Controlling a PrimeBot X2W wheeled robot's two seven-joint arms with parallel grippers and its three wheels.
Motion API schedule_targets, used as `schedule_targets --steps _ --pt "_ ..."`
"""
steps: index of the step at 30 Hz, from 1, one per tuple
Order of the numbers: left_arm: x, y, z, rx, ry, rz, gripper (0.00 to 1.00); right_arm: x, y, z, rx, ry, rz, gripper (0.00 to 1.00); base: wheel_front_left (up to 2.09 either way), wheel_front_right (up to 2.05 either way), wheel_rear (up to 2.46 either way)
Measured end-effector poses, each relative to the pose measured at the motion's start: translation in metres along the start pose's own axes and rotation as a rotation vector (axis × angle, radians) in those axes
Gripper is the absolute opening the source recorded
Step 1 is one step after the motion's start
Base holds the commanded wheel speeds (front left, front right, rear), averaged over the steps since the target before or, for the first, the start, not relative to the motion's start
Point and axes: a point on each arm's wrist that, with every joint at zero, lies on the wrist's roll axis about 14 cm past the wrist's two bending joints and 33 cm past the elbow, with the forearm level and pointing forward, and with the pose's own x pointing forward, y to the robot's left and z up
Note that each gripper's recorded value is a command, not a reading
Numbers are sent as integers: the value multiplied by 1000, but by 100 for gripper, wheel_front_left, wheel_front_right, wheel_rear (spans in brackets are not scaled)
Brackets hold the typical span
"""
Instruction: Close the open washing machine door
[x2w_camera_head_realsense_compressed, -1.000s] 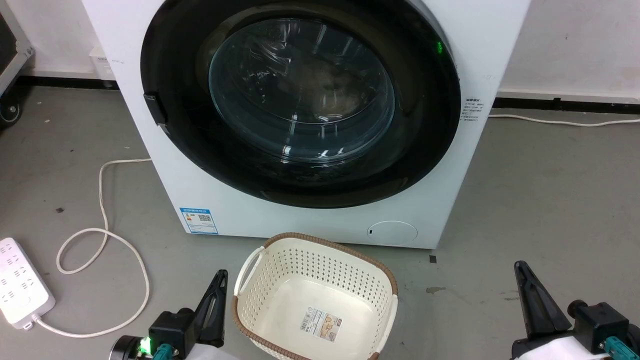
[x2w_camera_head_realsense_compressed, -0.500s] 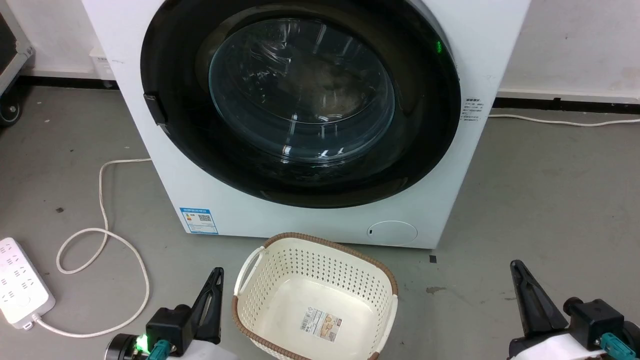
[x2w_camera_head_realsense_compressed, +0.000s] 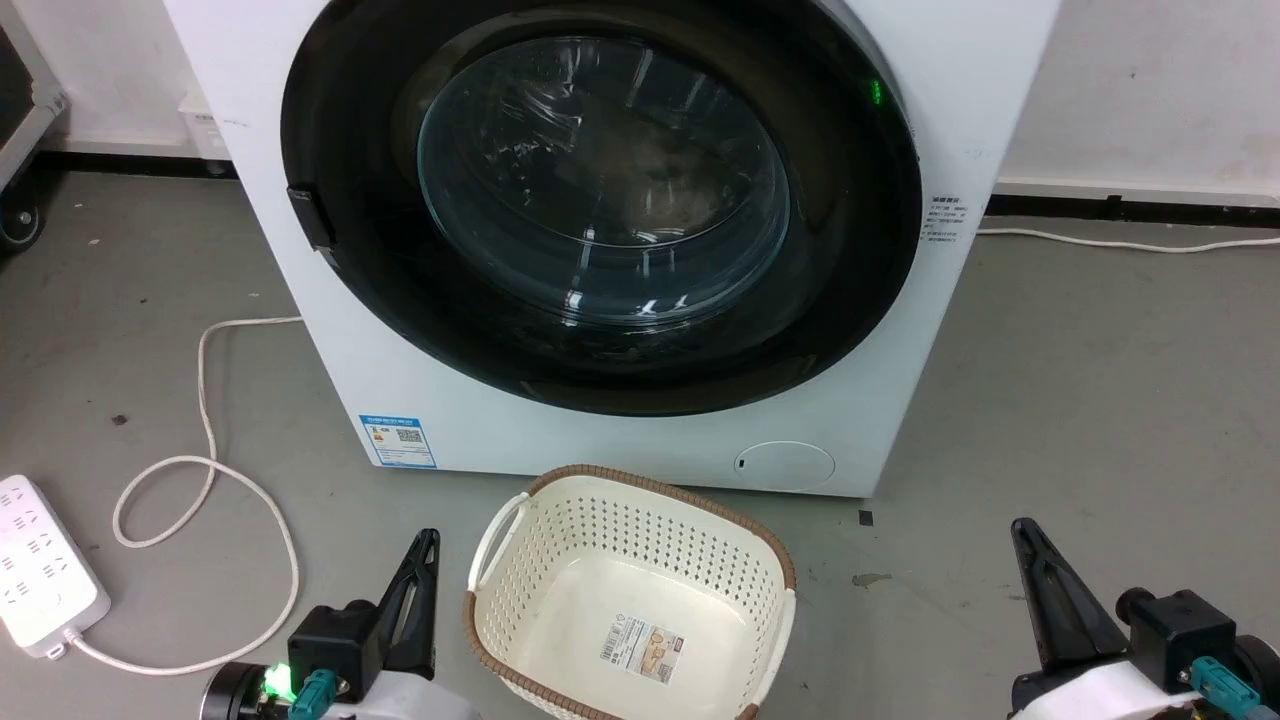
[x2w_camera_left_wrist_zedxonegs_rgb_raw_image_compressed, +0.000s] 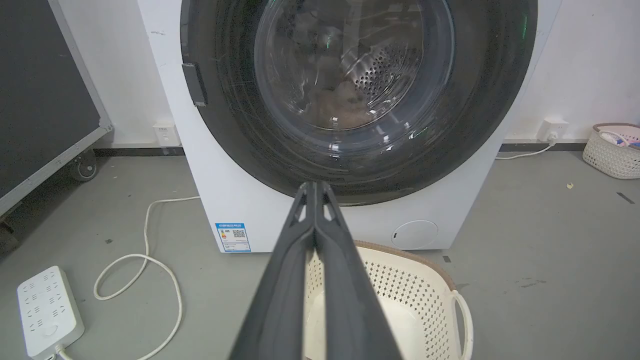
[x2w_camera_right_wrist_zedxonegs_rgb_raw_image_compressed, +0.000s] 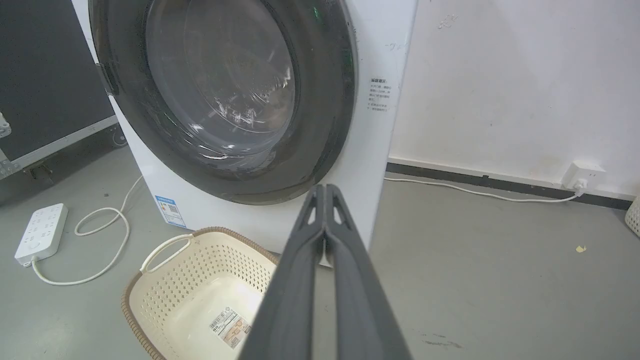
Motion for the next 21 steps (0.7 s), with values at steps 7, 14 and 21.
schedule_targets --steps 7,14,21 --pt "0 2 1 7 5 6 0 1 2 1 -2 4 5 0 0 0 0" --pt "1 4 3 9 8 16 0 2 3 1 -3 12 11 0 0 0 0" --pt "1 6 3 15 15 24 0 3 6 1 -4 21 17 0 0 0 0"
